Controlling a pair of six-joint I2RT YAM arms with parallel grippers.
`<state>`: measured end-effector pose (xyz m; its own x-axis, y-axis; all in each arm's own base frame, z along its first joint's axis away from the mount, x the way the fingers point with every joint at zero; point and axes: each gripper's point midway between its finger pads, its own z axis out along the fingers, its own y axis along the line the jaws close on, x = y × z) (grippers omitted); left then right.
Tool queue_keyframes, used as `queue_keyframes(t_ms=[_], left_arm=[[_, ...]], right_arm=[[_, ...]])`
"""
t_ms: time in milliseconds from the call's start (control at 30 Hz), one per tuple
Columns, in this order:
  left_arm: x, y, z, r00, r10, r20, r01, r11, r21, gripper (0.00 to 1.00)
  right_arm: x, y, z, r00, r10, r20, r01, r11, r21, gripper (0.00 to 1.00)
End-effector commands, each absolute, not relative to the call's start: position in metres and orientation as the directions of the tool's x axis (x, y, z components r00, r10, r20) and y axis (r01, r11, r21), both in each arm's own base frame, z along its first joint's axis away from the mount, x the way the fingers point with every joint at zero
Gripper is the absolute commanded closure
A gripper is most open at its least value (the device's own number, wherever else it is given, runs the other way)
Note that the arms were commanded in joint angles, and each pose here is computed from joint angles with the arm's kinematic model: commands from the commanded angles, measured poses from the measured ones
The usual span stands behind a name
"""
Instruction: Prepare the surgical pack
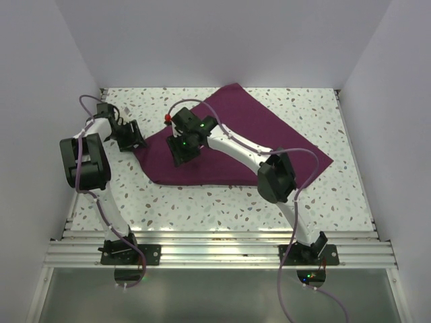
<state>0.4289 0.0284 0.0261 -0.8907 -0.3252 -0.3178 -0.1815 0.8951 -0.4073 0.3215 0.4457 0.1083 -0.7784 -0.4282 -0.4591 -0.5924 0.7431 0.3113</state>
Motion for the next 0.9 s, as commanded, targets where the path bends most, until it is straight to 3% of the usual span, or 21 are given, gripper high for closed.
queue_keyframes(t_ms=[0,467,700,867], left_arm=[[0.384,0.025,-0.005,-0.944,-0.291,-0.155,-0.23,0.919,-0.32,0.39],[0.365,0.017,-0.016,-0.958,-0.275,-0.079,-0.243,0.926,-0.288,0.39],[0.366,0.014,-0.024,-0.957,-0.287,-0.047,-0.261,0.92,-0.292,0.61],[0.37,0.013,-0.02,-0.953,-0.296,-0.061,-0.264,0.914,-0.31,0.69]], right_arm=[[0.323,0.453,0.12,-0.774,-0.407,-0.486,-0.596,0.728,0.339,0.53],[0.303,0.469,0.106,-0.774,-0.434,-0.462,-0.608,0.713,0.349,0.53],[0.296,0.48,0.098,-0.788,-0.417,-0.453,-0.59,0.72,0.365,0.57],[0.287,0.482,0.084,-0.796,-0.429,-0.427,-0.586,0.725,0.363,0.61]])
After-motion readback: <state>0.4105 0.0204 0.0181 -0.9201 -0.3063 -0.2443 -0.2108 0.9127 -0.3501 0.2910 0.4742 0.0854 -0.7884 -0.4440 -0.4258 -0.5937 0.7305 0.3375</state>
